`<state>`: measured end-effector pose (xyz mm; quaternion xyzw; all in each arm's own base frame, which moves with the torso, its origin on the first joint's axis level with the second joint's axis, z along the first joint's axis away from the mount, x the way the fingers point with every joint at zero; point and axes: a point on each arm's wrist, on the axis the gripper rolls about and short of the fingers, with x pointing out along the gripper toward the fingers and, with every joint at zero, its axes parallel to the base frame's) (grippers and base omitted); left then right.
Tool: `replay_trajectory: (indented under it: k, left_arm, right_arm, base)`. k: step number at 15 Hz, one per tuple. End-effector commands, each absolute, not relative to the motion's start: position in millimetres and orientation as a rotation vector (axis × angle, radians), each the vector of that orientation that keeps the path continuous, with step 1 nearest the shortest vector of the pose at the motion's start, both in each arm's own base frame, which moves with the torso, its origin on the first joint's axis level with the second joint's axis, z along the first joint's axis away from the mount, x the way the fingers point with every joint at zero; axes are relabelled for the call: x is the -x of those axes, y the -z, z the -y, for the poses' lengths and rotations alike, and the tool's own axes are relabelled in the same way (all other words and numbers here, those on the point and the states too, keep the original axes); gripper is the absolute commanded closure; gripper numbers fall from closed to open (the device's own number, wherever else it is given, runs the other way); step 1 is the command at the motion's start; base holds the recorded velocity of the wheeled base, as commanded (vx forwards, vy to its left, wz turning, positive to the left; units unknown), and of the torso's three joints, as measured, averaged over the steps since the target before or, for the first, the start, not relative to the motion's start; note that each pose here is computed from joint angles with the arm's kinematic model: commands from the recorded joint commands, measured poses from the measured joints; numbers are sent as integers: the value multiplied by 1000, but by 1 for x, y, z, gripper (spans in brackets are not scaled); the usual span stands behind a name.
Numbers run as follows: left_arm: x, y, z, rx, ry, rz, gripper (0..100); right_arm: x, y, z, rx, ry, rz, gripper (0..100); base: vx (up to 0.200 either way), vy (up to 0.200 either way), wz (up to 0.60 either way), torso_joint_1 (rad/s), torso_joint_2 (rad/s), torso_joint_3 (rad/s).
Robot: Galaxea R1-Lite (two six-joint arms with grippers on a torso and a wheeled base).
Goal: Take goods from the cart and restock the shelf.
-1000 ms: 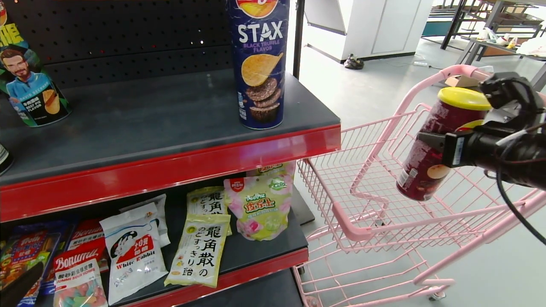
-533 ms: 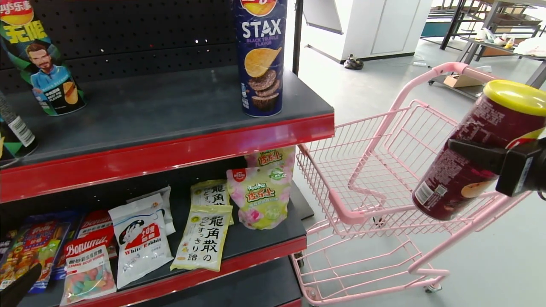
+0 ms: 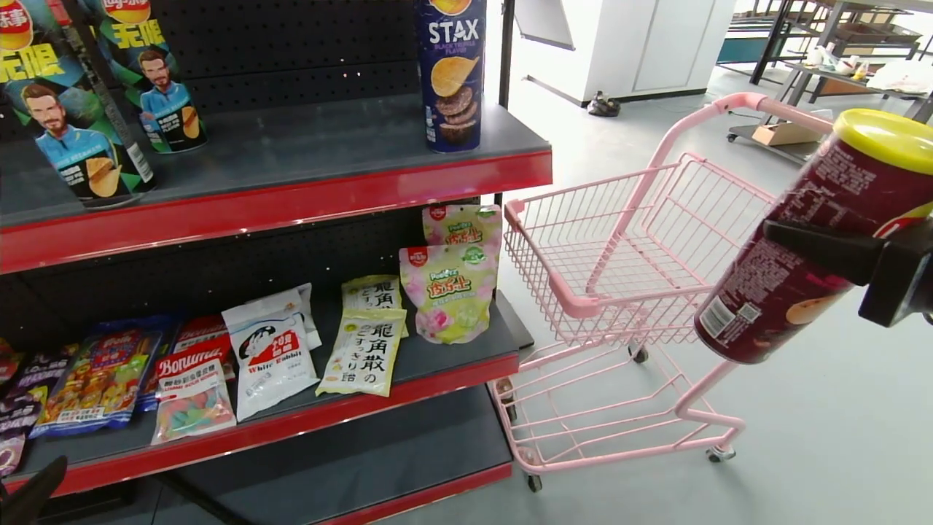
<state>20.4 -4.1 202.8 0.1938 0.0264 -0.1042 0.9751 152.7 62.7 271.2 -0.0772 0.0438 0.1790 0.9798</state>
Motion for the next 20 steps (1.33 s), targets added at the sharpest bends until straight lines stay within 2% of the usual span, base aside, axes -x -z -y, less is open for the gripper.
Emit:
replay_trajectory:
  k: [1,5,13,20]
  left_arm:
    - [-19,-203,4,-391,211,-47,0]
    - [-19,-202,4,-391,211,-47,0]
    - [-19,-201,4,-391,210,-50,0]
    - [-20,-201,4,-391,210,-55,0]
  right_arm:
    - [-153,-269,-65,170,-374,-92,100]
    - [-153,-267,-65,176,-370,-101,100]
    - [-153,-264,-65,180,-379,-109,100]
    - [-139,-257,-65,210,-414,-105,100]
  base:
    - [0,0,0,0,0,0]
    - [0,0,0,0,0,0]
    - [0,0,600,4,4,1]
    - [0,0,0,13,-52,-45]
